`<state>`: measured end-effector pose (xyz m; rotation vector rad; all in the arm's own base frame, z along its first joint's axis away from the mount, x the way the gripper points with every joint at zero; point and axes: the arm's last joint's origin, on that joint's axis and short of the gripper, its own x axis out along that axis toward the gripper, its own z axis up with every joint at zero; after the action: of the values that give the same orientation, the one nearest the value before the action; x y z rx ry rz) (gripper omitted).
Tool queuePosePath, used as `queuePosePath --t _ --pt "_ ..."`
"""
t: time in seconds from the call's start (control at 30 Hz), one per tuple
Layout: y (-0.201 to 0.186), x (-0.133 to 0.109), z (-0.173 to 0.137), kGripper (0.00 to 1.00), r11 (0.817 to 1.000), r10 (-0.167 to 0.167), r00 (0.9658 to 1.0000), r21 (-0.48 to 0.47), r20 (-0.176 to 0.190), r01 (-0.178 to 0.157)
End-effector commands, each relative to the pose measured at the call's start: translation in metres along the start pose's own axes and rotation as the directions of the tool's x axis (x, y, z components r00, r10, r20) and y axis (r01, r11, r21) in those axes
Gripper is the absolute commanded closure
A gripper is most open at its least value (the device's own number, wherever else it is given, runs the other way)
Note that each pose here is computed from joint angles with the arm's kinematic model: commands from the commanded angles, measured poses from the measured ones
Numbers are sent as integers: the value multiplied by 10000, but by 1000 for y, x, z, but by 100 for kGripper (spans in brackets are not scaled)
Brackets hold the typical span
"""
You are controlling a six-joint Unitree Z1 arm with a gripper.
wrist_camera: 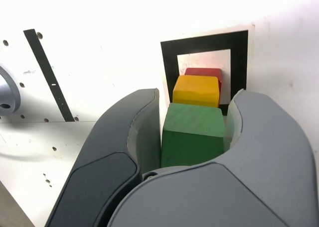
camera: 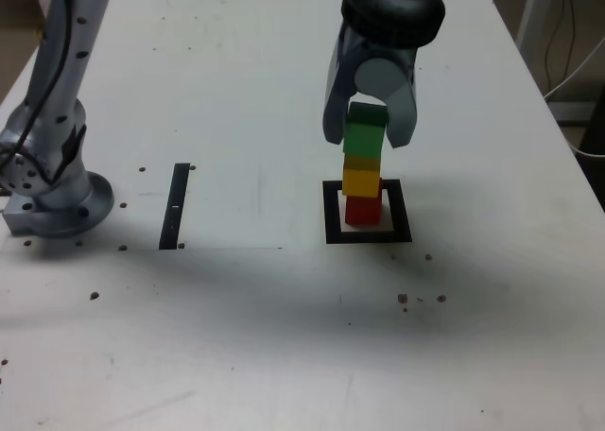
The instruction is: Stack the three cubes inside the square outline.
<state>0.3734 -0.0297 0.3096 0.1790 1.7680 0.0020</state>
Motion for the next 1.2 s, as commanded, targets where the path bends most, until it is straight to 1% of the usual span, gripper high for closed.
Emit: queuePosePath --t 0.0,0.2,0.6,0.8,0.83,0.87,0.9,1.03,1.07,1.1,1.17 --pt "2 -1 -3 69 10000 -33 10000 -56 -55 32" --pt "4 2 -3 69 9999 -98 9999 -119 -130 96" --pt "2 14 7 68 9994 -342 9987 -64 -367 339" --pt "2 16 9 68 9994 -348 9986 -55 -393 346" --pt "2 16 9 67 9994 -345 9986 -47 -395 343" --pt "2 16 9 62 9994 -346 9986 -36 -400 345" --pt "3 16 9 55 9994 -342 9986 -19 -397 341" --pt "4 17 8 17 9994 -333 9986 44 -408 335" --pt "4 17 8 9 9994 -330 9986 52 -413 332" --pt "4 17 8 4 9994 -327 9986 52 -422 329" --pt "4 18 8 1 9994 -327 9985 49 -442 329"
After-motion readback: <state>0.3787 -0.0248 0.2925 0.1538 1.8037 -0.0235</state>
